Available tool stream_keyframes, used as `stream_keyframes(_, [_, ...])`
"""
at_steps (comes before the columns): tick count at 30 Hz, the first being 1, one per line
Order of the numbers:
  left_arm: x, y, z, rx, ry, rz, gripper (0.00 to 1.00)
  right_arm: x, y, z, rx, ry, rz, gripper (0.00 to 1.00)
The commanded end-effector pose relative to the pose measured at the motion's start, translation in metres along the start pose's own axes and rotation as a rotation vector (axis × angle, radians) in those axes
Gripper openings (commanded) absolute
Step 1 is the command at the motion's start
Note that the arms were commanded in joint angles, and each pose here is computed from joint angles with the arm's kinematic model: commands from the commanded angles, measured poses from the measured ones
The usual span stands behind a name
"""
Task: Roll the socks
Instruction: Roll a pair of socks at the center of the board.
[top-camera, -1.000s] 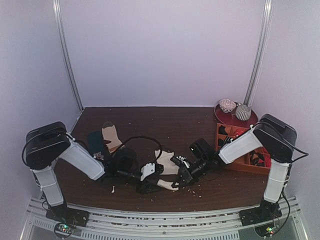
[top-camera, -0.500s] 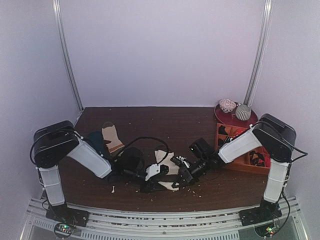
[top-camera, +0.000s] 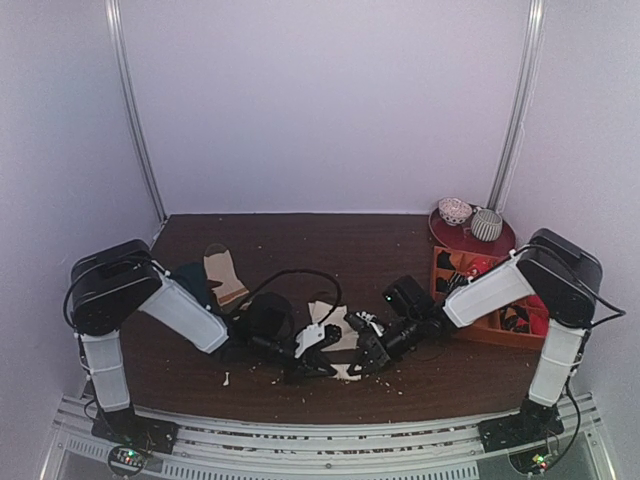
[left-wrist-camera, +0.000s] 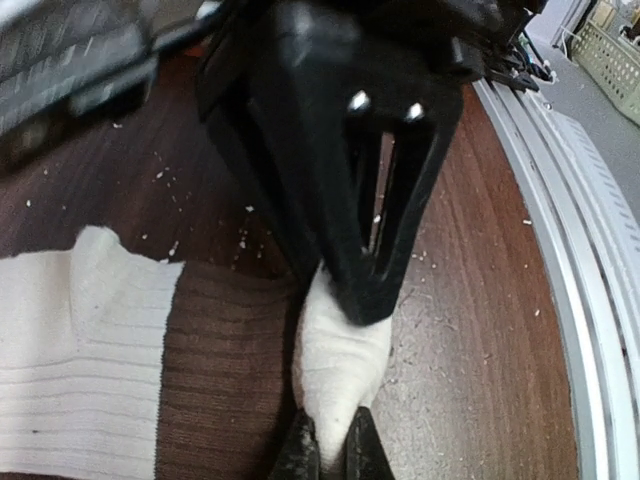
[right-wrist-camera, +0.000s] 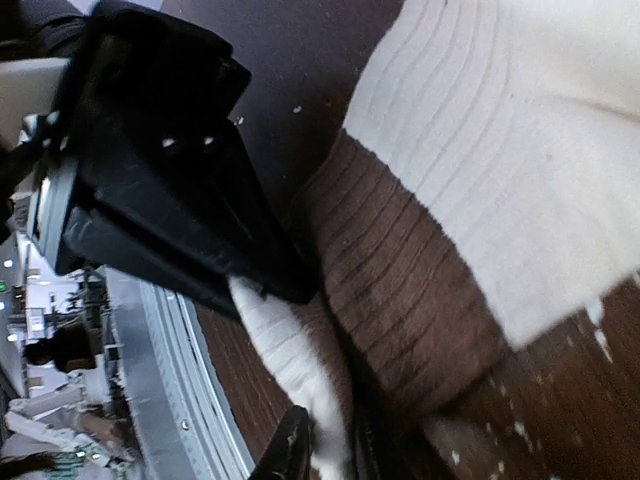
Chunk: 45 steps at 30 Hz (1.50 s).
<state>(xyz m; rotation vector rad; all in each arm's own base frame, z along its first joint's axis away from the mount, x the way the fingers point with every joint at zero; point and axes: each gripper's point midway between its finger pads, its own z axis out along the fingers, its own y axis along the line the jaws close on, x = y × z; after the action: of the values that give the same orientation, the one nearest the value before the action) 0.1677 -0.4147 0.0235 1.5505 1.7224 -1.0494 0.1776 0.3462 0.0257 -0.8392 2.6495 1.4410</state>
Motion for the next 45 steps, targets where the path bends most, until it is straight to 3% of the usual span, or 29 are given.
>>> stream_keyframes(1, [0.065,-0.017,-0.003,0.062,0.236,-0.326,0.0,-0.031,0.02,-0.045,0.153,-0.272,-0.314,0.21])
stream_keyframes(3, [0.079,-0.022,-0.009,0.099,0.262,-0.458,0.0,-0.042,0.039,-0.07,0.225,-0.439,-0.511,0.3])
stream_keyframes(6, [0.093,-0.032,-0.019,0.144,0.278,-0.603,0.0,-0.034,0.06,-0.088,0.348,-0.585,-0.829,0.4])
stream_keyframes(9, [0.106,-0.036,-0.023,0.141,0.321,-0.669,0.0,-0.011,0.061,-0.07,0.446,-0.524,-1.066,0.45])
stream_keyframes(14, [0.117,-0.035,-0.022,0.135,0.361,-0.714,0.0,0.009,0.058,-0.027,0.491,-0.36,-1.229,0.46])
stream_keyframes(30, [0.127,-0.042,-0.023,0.163,0.376,-0.729,0.0,-0.007,0.038,0.01,0.619,-0.259,-1.345,0.42])
stream_keyframes(36, [0.131,-0.044,-0.023,0.175,0.38,-0.736,0.0,0.01,0.018,0.026,0.584,-0.154,-1.29,0.31])
stream_keyframes(45, [0.134,-0.045,-0.025,0.196,0.37,-0.747,0.0,0.02,-0.012,0.028,0.661,-0.07,-1.205,0.26])
